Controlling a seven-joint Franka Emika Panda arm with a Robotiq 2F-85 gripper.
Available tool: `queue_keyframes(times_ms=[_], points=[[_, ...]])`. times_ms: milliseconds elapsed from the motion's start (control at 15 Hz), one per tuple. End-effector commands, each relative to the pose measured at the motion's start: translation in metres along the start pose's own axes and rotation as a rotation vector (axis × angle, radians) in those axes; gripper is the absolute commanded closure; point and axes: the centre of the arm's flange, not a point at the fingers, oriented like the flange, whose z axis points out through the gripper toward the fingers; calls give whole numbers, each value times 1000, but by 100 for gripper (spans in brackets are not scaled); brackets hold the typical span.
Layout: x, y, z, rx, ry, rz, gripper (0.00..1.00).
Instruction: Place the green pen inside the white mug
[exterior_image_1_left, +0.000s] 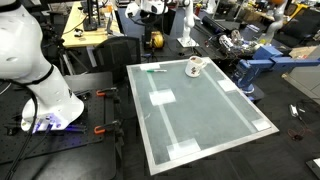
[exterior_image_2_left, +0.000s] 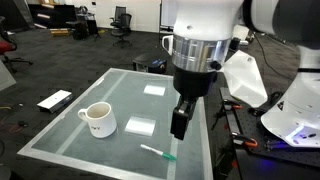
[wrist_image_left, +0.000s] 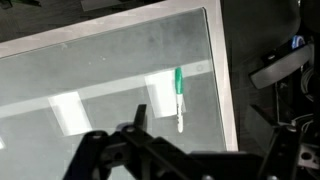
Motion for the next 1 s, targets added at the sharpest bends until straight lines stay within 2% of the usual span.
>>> queue_keyframes(times_ms=[0,333,600,933], points=[[10,-5,34,13,13,12,0],[28,-4,77,45,5,28,0],[42,-1,109,18,16,37,0],[35,11,112,12,-15,25,0]])
